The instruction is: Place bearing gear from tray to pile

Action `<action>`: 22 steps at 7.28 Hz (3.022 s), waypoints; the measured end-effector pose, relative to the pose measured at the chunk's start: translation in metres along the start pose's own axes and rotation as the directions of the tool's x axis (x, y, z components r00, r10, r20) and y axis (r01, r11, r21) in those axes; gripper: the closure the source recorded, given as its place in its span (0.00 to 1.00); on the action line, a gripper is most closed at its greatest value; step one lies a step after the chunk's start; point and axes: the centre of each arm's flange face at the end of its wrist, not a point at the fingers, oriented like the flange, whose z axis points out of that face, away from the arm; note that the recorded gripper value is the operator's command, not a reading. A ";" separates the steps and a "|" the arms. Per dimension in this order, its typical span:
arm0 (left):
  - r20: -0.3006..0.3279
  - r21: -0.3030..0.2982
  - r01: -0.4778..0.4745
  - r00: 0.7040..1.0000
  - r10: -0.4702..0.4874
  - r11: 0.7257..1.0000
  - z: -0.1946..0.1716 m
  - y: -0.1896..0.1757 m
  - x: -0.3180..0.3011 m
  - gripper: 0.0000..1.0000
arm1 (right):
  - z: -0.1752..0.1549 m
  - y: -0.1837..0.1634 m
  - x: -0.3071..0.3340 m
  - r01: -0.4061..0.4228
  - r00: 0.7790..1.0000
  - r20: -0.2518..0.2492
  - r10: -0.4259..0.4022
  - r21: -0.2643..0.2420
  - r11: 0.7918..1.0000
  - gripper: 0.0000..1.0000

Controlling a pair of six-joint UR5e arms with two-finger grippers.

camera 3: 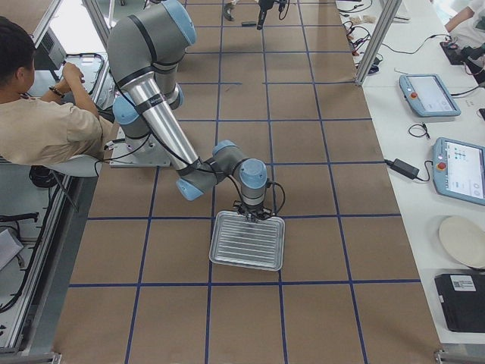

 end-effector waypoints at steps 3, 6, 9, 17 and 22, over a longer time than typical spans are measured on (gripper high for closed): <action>-0.049 -0.054 0.063 0.997 -0.066 0.997 0.030 0.034 -0.150 1.00 | -0.004 0.001 -0.001 -0.019 1.000 0.003 0.019 -0.009 1.000 0.99; -0.087 -0.063 0.082 0.992 -0.088 0.995 0.075 0.058 -0.216 1.00 | -0.039 -0.014 -0.002 -0.130 0.991 -0.009 0.130 -0.002 0.991 0.99; -0.096 -0.062 0.080 0.992 -0.086 0.995 0.106 0.055 -0.236 0.91 | -0.087 -0.150 -0.007 -0.297 0.955 -0.005 0.297 0.045 0.954 0.99; -0.062 -0.055 0.034 0.997 -0.037 0.998 0.066 0.032 -0.204 0.00 | -0.114 -0.623 -0.194 -0.824 0.567 0.136 0.813 0.067 0.563 0.88; -0.014 -0.017 0.034 0.999 -0.034 0.999 0.003 0.003 -0.100 0.00 | -0.091 -0.685 -0.219 -0.894 0.448 0.161 0.879 0.084 0.440 0.00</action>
